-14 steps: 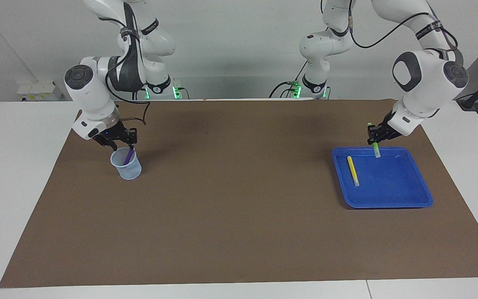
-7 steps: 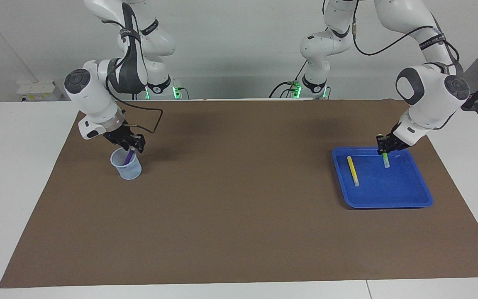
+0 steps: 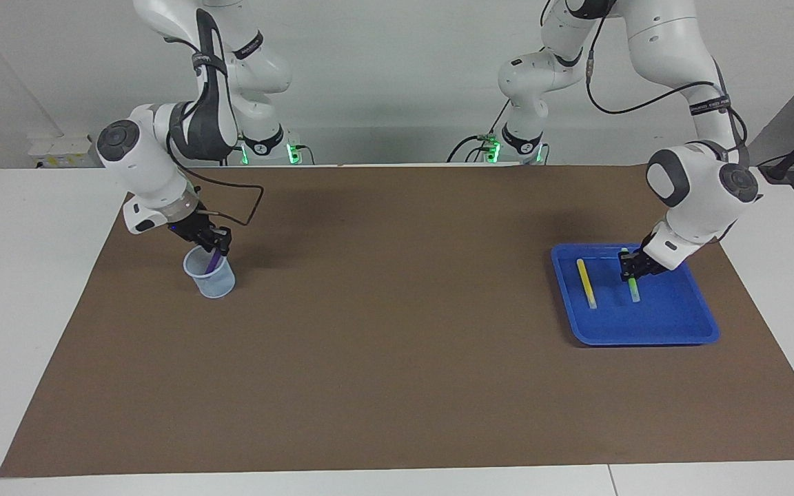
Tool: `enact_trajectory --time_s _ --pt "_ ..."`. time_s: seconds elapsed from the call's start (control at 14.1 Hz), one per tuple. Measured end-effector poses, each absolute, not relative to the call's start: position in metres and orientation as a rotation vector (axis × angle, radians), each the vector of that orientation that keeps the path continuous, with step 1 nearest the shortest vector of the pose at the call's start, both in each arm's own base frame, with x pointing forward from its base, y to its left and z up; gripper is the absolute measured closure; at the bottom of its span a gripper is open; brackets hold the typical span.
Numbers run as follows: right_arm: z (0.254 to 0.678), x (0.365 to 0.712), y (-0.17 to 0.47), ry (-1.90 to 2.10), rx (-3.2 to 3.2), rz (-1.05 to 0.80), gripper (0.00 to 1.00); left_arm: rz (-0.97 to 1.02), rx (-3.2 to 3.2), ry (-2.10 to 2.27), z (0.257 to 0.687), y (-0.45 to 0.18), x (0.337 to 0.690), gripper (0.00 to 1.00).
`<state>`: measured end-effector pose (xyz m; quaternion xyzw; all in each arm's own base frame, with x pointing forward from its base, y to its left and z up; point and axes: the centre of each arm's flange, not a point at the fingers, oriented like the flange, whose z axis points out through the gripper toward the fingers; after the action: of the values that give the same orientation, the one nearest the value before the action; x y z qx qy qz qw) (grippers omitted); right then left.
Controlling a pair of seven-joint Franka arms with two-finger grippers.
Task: Right arm passes pens to left for tray arrangement
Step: 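Lay the green pen in the tray while the right gripper grasps the purple pen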
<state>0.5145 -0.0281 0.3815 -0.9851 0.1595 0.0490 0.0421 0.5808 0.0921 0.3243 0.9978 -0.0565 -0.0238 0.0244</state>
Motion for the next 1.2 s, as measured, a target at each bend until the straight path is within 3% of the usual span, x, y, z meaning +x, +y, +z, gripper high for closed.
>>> enact_trajectory --time_s 0.07,0.14,0.5,0.71,1.13,1.2 --pt "0.382 0.515 -0.028 0.489 -3.012 0.152 0.75 -0.071 3.088 -0.174 0.319 0.095 0.580 0.81" --pt "0.385 0.514 -0.028 0.492 -3.011 0.161 0.78 -0.071 3.094 -0.180 0.316 0.096 0.580 0.81" --pt "0.387 0.513 -0.028 0.415 -3.020 0.174 0.81 -0.043 3.112 -0.197 0.307 0.098 0.576 0.81" --pt "0.404 0.521 -0.031 0.216 -3.054 0.189 0.81 -0.027 3.114 -0.200 0.303 0.097 0.575 0.52" --pt "0.480 0.537 -0.027 0.128 -3.057 0.241 0.81 -0.020 3.114 -0.193 0.306 0.097 0.576 0.50" --pt "0.491 0.537 -0.025 0.120 -3.056 0.247 0.81 -0.026 3.110 -0.182 0.309 0.096 0.578 0.44"
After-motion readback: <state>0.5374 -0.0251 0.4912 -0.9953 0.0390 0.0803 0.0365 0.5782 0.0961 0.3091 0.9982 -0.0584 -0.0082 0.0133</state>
